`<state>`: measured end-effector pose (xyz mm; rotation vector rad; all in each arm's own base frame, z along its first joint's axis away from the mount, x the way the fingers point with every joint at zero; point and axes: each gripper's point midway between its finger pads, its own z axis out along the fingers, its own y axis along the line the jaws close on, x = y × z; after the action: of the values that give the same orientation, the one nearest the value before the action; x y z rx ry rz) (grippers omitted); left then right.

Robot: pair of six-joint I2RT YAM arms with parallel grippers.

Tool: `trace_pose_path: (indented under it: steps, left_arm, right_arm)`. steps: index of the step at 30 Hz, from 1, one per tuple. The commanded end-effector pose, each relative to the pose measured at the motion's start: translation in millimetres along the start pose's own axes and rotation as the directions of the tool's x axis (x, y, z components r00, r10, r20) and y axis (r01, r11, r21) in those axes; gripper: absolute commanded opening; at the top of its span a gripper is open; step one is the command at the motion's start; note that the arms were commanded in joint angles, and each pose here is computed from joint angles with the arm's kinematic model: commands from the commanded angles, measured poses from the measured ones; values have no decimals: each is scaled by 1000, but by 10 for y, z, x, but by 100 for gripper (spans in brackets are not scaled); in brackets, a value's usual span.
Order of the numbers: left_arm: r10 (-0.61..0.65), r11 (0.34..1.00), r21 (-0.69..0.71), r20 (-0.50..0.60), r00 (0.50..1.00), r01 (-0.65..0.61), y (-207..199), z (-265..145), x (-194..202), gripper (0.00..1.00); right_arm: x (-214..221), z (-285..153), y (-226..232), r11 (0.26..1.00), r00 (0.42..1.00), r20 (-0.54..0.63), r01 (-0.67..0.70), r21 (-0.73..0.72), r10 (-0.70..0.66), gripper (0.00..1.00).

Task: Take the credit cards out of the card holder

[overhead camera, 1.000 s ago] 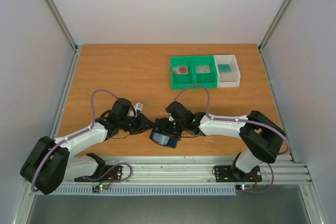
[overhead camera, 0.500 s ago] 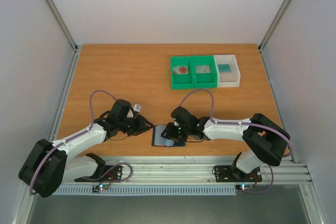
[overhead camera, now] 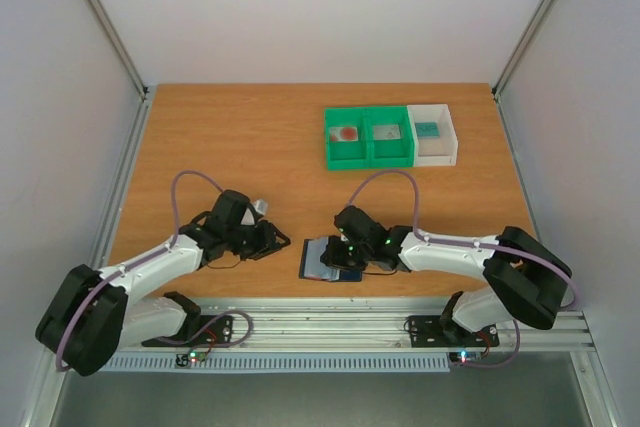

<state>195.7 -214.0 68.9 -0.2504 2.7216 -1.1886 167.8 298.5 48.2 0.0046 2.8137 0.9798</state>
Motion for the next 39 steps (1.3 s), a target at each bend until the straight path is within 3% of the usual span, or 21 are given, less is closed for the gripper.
trace_pose_path:
  steps: [1,5,10,18,28,39]
  left_arm:
    - [27,997,75,-11,1000,-26,-182,20,-28,33]
    - [29,996,88,-2,1000,-28,-210,24,-52,33]
    - [61,993,102,-9,998,-60,-264,12,-50,41]
    - [78,997,-4,-43,996,-78,-75,51,-25,45]
    - [57,998,1,-104,993,-57,50,212,60,44]
    - [-2,998,55,-173,985,12,0,487,141,40]
  right_arm:
    - [-25,-60,20,999,999,21,45,-4,-45,1]
    - [-18,-142,66,996,996,31,80,-27,-79,1]
    - [0,-195,-16,996,995,53,90,-16,-89,1]
    - [59,-129,-223,996,994,64,84,6,-84,1]
    - [83,-167,-394,994,991,91,95,47,-99,1]
    - [71,-167,-197,991,988,91,128,-39,-124,1]
